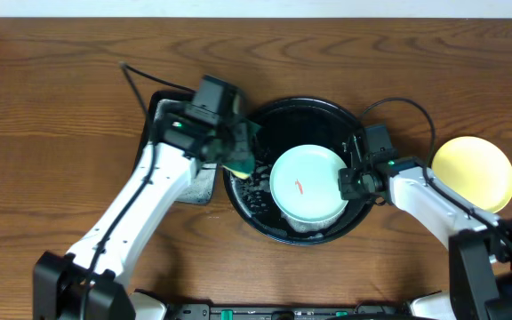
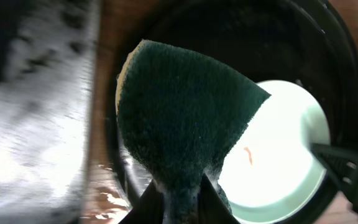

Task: Clean dirty plates on tray and stack at the side
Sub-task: 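Scrub the pale green plate with the sponge while the right gripper holds it, then return the green sponge to the sponge tray with the left gripper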

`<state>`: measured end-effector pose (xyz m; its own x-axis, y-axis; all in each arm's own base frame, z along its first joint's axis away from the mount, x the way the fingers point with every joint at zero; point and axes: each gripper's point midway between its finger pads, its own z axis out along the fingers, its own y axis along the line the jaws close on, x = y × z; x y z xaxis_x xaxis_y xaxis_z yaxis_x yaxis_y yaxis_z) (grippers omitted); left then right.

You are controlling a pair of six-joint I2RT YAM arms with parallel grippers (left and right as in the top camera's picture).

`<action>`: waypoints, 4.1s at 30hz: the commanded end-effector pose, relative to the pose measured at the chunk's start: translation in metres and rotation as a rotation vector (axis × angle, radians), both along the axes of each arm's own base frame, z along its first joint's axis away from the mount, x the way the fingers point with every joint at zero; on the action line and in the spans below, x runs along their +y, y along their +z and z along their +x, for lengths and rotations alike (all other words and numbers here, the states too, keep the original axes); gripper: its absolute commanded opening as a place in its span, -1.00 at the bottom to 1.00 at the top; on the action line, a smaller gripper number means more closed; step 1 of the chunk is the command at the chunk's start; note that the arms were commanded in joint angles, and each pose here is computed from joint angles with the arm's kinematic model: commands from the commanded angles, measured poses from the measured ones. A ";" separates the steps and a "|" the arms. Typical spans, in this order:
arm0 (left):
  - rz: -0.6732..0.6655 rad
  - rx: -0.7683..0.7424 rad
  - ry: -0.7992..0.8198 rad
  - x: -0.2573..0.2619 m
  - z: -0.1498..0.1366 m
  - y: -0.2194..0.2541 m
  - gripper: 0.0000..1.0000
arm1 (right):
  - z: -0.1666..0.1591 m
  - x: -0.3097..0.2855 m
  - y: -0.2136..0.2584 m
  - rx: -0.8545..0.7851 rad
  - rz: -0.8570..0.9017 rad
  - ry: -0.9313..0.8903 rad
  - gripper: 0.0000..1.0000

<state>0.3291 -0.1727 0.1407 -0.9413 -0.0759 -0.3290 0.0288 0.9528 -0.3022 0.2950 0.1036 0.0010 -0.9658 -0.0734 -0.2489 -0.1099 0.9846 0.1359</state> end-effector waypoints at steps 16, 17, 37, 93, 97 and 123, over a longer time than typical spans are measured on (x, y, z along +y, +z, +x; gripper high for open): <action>-0.086 0.177 0.025 -0.136 -0.026 -0.102 -0.86 | 0.001 -0.008 -0.009 0.033 -0.012 -0.222 -0.97; -0.085 0.189 0.033 -0.140 -0.028 -0.109 -0.85 | 0.001 -0.008 -0.009 0.033 -0.012 -0.222 -0.97; 0.534 0.091 0.140 -0.020 -0.012 -0.155 -0.85 | 0.000 -0.008 -0.009 0.036 -0.013 -0.223 -0.97; 0.610 -0.228 0.164 -0.005 0.036 -0.013 -0.76 | -0.007 -0.017 -0.011 0.057 -0.063 -0.232 -0.98; 0.554 -0.259 0.248 0.025 0.037 0.027 -0.71 | -0.007 -0.017 -0.011 0.057 -0.062 -0.232 -0.98; 0.161 0.197 0.060 0.129 0.028 -0.063 0.03 | 0.010 0.006 0.036 -0.115 0.030 0.012 -0.98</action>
